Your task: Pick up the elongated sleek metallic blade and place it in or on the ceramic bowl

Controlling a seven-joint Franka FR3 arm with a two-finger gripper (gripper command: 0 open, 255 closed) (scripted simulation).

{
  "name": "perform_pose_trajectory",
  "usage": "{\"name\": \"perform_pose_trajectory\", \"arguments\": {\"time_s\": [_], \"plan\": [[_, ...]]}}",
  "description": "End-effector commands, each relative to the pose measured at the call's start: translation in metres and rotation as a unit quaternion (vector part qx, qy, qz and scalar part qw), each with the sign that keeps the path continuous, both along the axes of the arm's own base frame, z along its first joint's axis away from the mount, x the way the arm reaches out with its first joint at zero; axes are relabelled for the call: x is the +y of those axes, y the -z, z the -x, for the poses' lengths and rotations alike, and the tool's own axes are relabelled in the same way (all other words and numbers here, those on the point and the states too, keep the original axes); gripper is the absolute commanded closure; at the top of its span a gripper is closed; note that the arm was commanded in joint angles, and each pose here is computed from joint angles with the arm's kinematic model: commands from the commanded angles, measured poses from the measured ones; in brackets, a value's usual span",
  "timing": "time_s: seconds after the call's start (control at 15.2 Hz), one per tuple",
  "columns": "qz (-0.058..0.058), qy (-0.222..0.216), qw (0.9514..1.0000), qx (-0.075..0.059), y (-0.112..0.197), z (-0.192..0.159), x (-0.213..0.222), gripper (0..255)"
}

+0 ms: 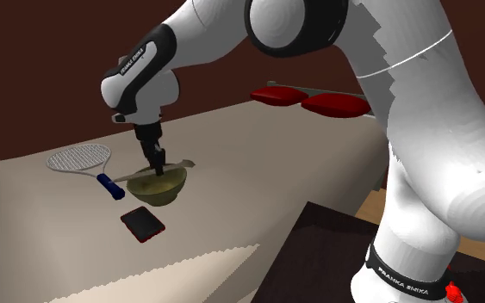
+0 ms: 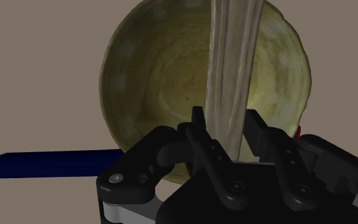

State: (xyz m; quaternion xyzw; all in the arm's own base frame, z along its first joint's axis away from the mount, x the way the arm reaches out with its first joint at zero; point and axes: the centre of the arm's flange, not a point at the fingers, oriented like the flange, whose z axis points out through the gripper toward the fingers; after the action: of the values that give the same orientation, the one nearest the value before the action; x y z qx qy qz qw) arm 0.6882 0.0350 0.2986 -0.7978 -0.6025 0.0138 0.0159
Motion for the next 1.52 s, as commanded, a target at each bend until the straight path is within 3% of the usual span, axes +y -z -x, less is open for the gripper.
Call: {"name": "perform_pose_trajectory", "arguments": {"time_s": [0.0, 0.59, 0.66, 0.99, 1.25, 1.45], "plan": [[0.000, 0.000, 1.0000, 0.000, 0.011, 0.000, 0.000, 255], [0.000, 0.000, 1.0000, 0.000, 0.017, 0.000, 0.000, 255], [0.000, 0.000, 1.0000, 0.000, 0.017, 0.000, 0.000, 0], [0.000, 0.000, 1.0000, 0.000, 0.017, 0.000, 0.000, 0], [0.000, 0.000, 1.0000, 0.000, -0.033, -0.002, -0.001, 0], [0.000, 0.000, 1.0000, 0.000, -0.033, -0.002, -0.001, 0]]}}
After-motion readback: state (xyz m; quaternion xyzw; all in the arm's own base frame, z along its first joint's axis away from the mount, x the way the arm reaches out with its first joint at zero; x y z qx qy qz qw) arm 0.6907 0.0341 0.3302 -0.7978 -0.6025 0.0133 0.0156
